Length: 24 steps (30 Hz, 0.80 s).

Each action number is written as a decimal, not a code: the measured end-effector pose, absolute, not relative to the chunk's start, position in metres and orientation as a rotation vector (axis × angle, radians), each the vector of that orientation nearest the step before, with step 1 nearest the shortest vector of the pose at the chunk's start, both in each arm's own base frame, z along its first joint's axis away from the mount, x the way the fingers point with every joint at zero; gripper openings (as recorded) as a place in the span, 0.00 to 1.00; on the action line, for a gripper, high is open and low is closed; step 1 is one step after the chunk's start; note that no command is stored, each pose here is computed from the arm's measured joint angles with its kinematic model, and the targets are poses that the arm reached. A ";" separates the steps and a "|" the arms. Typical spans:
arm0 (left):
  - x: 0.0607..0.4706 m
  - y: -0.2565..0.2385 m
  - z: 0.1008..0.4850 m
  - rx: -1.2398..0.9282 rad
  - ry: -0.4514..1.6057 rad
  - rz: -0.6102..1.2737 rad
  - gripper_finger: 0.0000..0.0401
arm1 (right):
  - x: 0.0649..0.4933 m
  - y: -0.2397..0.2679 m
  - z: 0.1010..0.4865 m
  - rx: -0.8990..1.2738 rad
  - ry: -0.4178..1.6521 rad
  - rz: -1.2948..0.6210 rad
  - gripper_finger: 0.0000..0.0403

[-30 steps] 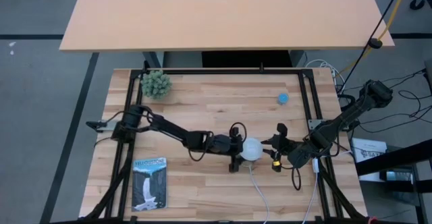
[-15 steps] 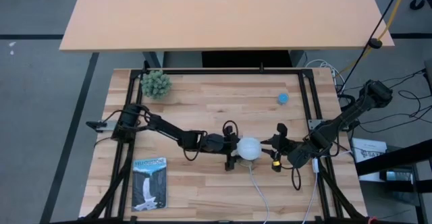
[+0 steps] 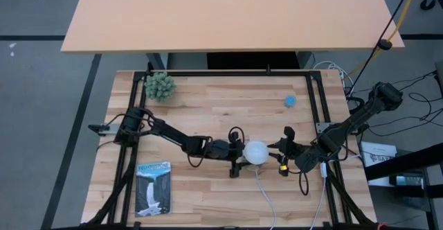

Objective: Screw lightbulb
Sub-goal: Insert the lightbulb into the desk lamp

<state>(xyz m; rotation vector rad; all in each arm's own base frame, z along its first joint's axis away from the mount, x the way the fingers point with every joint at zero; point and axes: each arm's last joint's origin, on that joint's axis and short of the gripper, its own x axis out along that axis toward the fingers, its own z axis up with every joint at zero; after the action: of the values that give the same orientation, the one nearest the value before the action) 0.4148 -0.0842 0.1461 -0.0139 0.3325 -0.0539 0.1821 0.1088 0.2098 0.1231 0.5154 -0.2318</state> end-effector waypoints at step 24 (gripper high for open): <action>0.413 -0.085 0.141 0.000 0.387 -0.109 0.70 | 0.182 0.109 0.210 0.124 0.515 -0.232 0.29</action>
<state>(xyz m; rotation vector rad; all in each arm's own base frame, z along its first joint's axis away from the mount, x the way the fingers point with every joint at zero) 0.4130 -0.0850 0.1413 0.0003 0.3874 -0.1087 0.1822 0.1088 0.2099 0.1238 0.5150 -0.2317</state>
